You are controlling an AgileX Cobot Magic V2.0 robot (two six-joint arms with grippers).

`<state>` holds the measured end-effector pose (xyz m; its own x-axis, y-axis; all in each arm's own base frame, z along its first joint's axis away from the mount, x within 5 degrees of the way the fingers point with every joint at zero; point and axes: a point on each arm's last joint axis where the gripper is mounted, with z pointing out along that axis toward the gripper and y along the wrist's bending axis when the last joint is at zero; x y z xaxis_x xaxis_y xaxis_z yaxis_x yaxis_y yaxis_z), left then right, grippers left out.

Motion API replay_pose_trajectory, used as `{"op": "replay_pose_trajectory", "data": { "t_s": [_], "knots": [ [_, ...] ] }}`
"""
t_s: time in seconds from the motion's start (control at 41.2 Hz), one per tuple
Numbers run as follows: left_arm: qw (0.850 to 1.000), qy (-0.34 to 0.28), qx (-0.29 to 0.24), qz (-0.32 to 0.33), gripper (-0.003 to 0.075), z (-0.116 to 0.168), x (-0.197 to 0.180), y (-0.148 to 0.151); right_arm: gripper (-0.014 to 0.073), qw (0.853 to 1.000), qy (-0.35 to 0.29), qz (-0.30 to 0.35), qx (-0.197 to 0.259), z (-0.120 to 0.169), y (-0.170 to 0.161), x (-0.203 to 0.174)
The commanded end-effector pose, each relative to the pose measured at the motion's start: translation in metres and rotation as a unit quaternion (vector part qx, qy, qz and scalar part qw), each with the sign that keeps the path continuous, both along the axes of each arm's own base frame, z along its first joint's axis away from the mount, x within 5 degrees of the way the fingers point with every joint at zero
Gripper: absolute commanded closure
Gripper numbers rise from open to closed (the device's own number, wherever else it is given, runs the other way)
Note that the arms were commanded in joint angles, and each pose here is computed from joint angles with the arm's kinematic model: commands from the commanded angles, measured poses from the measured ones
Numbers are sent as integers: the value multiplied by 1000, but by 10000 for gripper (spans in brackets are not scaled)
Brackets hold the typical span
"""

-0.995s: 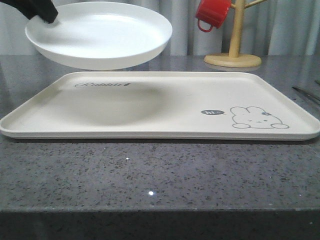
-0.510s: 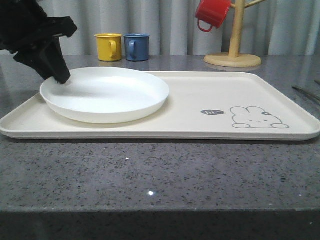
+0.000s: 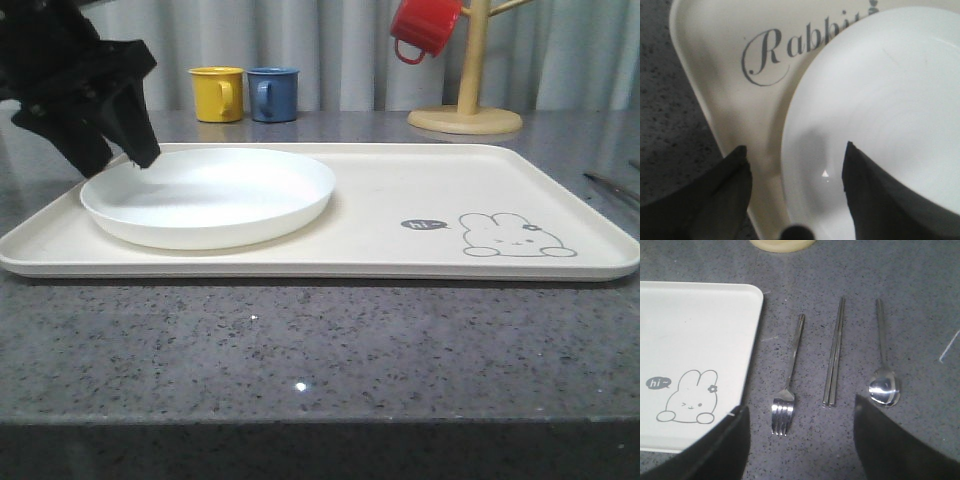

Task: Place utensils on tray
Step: 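Lower the plate onto the tray, open the left gripper, withdraw, then move the right gripper down over the steel fork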

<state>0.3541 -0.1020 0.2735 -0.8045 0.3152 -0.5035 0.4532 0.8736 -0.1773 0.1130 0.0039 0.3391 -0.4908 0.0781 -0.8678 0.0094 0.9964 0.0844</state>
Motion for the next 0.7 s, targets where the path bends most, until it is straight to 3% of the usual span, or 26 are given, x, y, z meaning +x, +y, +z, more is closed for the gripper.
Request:
{"op": "replay_pose_trajectory", "data": {
  "t_s": [0.0,0.291,0.534,0.679],
  "knots": [
    [997,-76,-22,-3,300,60,-15,1,118,999,-40,-2,-5,13,-1,4],
    [985,-144,-33,-86,300,125,-92,-17,118,999,-40,-2,-5,13,-1,4],
    [964,-180,3,-194,300,124,-160,-40,118,999,-40,-2,-5,13,-1,4],
    [967,-184,-13,-174,300,115,-182,-29,118,999,-49,-2,-5,14,-1,4]
  ]
}}
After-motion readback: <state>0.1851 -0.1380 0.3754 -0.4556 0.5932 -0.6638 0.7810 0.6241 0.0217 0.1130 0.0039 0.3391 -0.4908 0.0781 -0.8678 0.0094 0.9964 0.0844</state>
